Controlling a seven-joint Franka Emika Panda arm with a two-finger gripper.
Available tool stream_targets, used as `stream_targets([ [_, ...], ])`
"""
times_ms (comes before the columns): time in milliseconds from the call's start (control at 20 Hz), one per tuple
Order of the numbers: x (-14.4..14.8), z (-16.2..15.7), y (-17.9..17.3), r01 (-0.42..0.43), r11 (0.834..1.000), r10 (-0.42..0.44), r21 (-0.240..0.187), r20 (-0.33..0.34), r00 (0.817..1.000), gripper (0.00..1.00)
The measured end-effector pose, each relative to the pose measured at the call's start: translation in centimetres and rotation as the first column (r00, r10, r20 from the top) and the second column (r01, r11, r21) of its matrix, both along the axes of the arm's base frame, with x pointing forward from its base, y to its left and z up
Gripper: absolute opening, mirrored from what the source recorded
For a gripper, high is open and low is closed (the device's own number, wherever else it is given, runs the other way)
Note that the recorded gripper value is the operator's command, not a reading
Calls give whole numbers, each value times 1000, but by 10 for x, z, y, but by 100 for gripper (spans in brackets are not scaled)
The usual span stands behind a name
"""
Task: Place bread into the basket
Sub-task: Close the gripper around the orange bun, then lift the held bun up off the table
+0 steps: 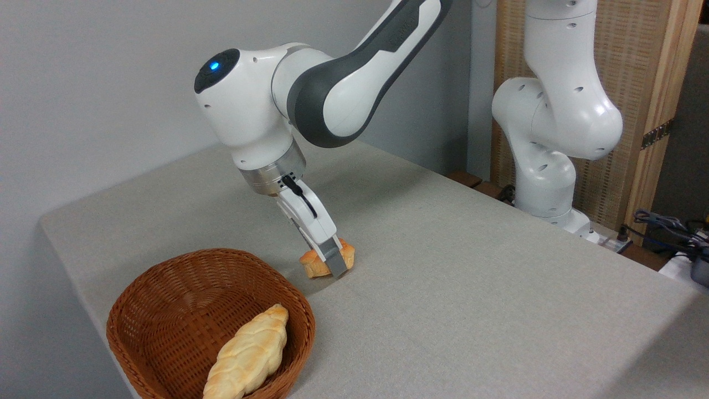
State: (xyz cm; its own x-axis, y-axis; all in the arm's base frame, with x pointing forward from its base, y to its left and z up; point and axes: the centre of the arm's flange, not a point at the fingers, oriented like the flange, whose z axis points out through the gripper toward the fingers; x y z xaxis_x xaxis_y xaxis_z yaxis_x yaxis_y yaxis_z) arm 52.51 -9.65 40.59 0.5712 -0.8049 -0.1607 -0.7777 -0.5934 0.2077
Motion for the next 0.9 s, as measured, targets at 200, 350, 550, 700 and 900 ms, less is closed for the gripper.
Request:
stream_targets([
  [200, 0, 0, 0, 0, 1000, 0, 0, 0, 1000, 34],
  [350, 1, 3, 0, 0, 1000, 0, -1, 6, 1000, 33],
  [550, 5, 13, 1, -4, 1000, 4, -4, 30, 1000, 33],
  [700, 10, 25, 3, -9, 1000, 9, -8, 54, 998, 33],
  [900, 13, 40, 8, -18, 1000, 19, -13, 85, 996, 34],
])
